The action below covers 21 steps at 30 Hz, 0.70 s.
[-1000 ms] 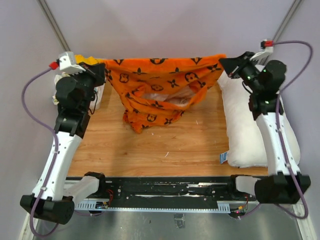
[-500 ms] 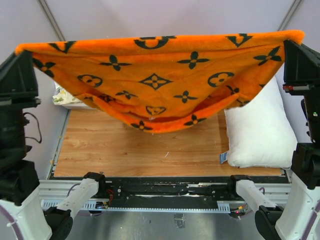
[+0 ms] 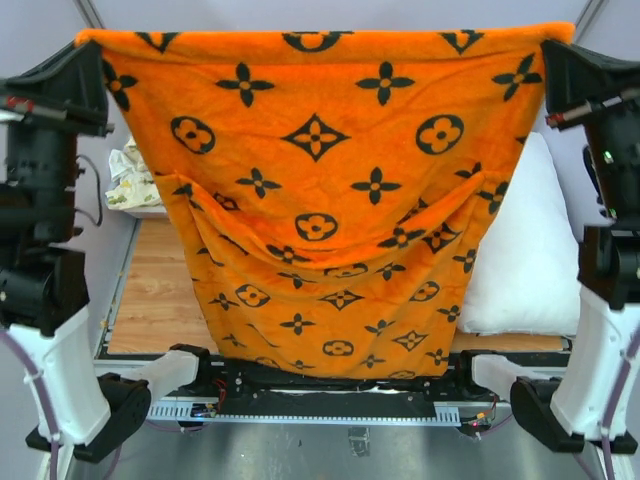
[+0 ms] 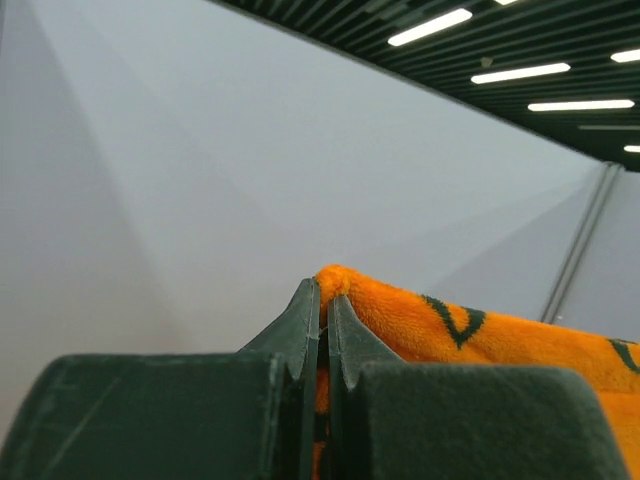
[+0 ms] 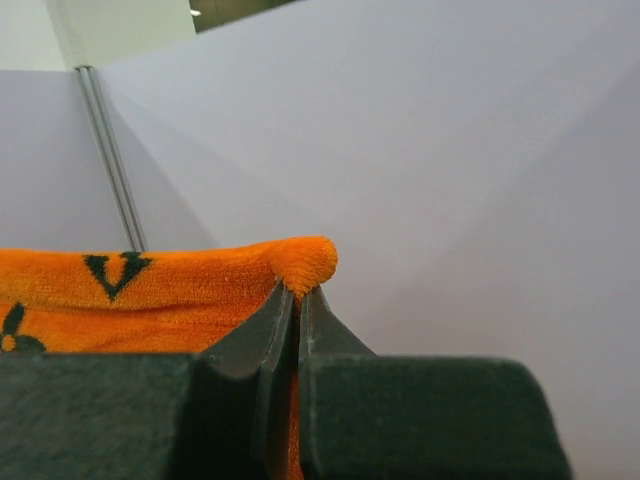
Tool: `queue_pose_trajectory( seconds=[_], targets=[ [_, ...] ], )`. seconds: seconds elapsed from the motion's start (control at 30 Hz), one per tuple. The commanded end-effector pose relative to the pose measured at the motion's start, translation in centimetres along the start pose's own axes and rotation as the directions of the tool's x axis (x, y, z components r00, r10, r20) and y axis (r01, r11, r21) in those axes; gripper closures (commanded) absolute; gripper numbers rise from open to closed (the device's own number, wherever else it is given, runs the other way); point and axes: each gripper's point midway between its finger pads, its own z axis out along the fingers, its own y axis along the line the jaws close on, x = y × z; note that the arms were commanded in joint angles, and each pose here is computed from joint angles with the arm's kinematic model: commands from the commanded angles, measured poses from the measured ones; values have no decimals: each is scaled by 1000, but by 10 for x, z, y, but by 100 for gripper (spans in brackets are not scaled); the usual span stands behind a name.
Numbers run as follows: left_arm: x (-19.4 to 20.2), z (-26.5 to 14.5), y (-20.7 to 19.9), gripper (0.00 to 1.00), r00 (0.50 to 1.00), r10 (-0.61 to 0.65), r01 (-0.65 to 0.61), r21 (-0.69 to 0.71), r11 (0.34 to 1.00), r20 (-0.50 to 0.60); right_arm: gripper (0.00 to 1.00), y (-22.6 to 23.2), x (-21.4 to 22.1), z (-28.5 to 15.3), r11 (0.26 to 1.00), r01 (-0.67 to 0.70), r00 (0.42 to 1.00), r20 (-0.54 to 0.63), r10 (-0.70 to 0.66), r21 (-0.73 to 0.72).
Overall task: Remove the pillowcase from the pillow
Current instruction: Fold the pillowcase at the center of the board.
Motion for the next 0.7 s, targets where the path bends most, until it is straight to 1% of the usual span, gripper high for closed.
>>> queue_pose_trajectory(
  seconds=[0.0, 0.07, 0.17, 0.3, 0.4, 0.53, 0.67],
  targets=[
    [15, 26, 27, 100, 998, 68, -67, -113, 991, 1, 99, -44, 47, 39, 994, -29, 996, -81, 37, 102],
    [7, 27, 21, 100, 997, 64, -62, -86, 994, 31, 99, -42, 46, 44, 996, -35, 996, -76, 41, 80],
    [-22, 19, 7, 100, 993, 57, -53, -43, 998, 101, 99, -21, 18, 36, 999, -29, 999, -18, 29, 20],
    [-71, -10, -21, 100, 978, 20, -33, 61, 998, 209, 99, 13, -32, 8, 999, 14, 996, 84, -9, -49],
    [-108, -38, -37, 100, 959, -8, -25, 112, 993, 285, 99, 36, -66, -15, 996, 46, 988, 154, -33, -79],
    [-138, -62, -54, 100, 941, -49, -13, 178, 984, 336, 99, 57, -98, -41, 992, 72, 975, 215, -49, -100],
    [-161, -80, -63, 100, 922, -64, -17, 204, 979, 382, 99, 74, -121, -62, 989, 88, 961, 271, -53, -119]
  ],
)
